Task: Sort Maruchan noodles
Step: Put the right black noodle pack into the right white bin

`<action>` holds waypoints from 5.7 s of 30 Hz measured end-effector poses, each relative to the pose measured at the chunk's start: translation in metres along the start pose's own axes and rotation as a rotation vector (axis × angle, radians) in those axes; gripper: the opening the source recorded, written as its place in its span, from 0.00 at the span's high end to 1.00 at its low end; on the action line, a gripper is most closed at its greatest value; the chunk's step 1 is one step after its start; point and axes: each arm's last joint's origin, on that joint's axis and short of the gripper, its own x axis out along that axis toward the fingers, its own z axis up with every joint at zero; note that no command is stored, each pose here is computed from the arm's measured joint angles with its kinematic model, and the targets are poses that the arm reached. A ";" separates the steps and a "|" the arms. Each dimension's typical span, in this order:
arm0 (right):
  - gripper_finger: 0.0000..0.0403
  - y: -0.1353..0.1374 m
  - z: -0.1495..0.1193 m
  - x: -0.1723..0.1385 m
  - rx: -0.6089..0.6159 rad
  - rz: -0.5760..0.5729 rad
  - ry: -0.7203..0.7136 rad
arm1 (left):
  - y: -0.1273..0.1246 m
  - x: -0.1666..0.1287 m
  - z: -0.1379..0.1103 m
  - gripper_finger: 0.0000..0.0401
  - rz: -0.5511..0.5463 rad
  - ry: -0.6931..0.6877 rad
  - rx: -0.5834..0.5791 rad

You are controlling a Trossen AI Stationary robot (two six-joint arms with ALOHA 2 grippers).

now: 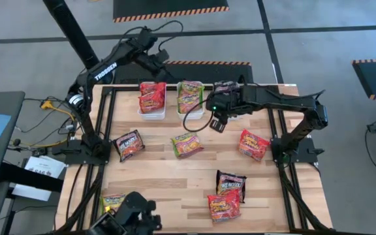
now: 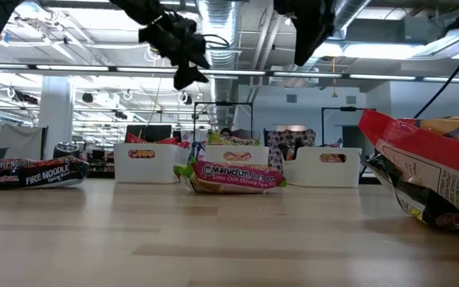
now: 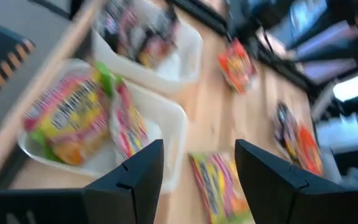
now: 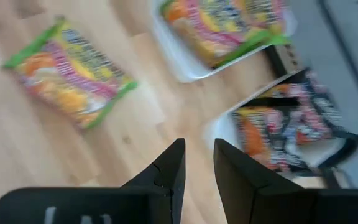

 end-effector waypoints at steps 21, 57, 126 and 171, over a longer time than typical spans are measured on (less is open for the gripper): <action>0.53 0.065 -0.037 -0.010 -0.007 0.385 0.267 | -0.056 0.011 -0.020 0.54 -0.102 0.325 0.008; 0.42 0.141 -0.145 0.091 -0.229 0.642 0.470 | -0.187 -0.021 -0.031 0.54 -0.053 0.304 0.119; 0.99 -0.105 0.004 0.085 -0.145 -0.063 0.389 | -0.157 -0.033 -0.031 0.54 0.305 0.352 0.241; 0.88 -0.106 0.002 0.140 -0.238 -0.024 0.503 | -0.157 -0.032 -0.029 0.54 0.314 0.326 0.208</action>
